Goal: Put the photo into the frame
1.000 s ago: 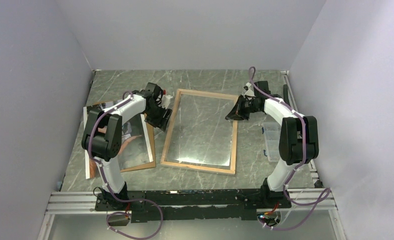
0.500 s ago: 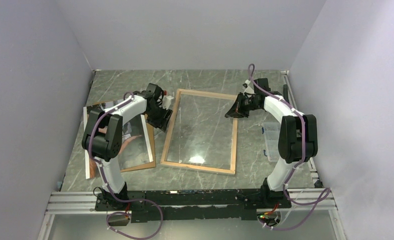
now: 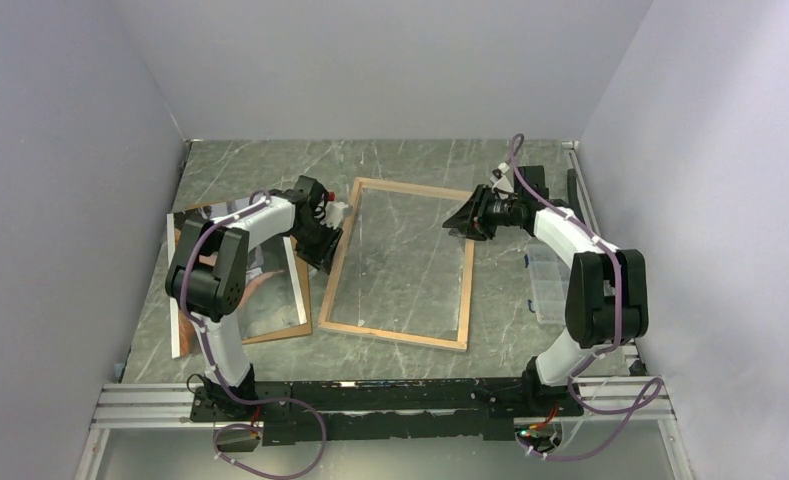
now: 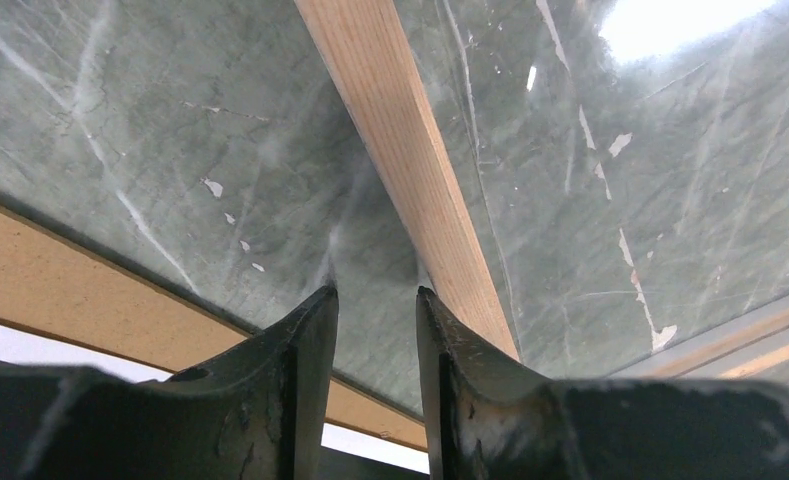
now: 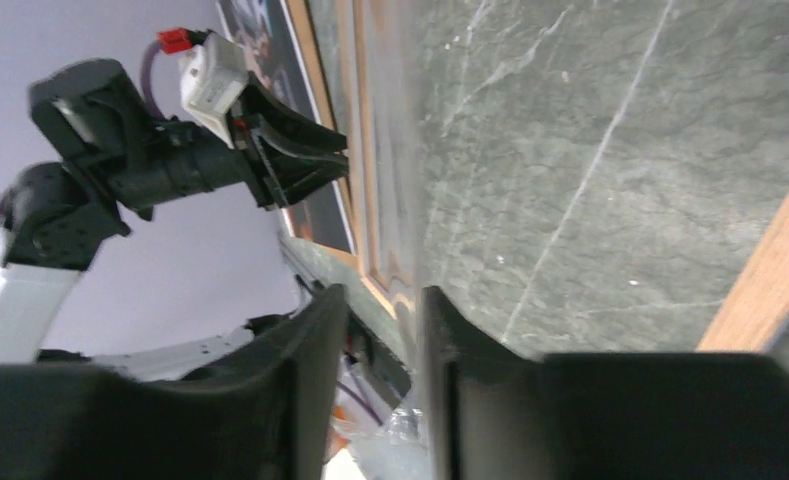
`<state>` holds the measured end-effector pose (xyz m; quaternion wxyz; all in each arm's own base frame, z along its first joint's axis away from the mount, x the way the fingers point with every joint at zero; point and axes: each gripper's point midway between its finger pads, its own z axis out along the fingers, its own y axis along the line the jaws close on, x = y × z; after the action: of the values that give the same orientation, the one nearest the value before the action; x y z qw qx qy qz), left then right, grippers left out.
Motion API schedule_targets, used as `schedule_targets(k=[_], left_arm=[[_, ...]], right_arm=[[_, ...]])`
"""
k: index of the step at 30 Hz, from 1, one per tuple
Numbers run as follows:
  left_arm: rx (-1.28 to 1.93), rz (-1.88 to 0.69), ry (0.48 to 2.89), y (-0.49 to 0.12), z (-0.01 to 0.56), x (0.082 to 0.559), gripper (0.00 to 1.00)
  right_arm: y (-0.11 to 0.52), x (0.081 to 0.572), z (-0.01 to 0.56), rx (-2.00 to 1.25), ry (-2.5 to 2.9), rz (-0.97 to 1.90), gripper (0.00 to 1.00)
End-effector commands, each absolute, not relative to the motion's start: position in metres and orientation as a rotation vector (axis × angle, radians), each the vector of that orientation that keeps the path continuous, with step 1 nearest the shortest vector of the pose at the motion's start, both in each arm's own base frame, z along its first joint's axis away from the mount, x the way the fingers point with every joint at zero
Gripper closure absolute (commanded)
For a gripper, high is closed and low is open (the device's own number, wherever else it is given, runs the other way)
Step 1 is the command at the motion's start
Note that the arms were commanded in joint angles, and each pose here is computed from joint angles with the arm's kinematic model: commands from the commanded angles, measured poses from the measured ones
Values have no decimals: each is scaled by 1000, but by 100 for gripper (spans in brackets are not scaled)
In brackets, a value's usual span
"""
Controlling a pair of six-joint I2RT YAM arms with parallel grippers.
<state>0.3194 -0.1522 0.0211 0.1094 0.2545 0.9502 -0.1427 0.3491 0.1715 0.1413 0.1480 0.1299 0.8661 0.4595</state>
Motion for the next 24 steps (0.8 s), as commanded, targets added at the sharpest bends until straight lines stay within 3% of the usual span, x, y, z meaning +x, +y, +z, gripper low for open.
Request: schedule_targets(k=[1,4,12,18,24], left_arm=[[744,-499,2773,-163,28,316,60],[734,-511,2773,-164,29,314,61],[730,-509,2777,-163,29,311,64],[726,-502,2775,-162,31,312,64],[723,-495,2768,-162,35,314,65]], right_arm=[[183,346,163,377,2407,1442,56],[186,340,168,375,2392,1437,40],[183,315,169,394,2393,1414,30],[180,297,163,429,2381,1409,31],[175,288,155,475,2384,1306,43]])
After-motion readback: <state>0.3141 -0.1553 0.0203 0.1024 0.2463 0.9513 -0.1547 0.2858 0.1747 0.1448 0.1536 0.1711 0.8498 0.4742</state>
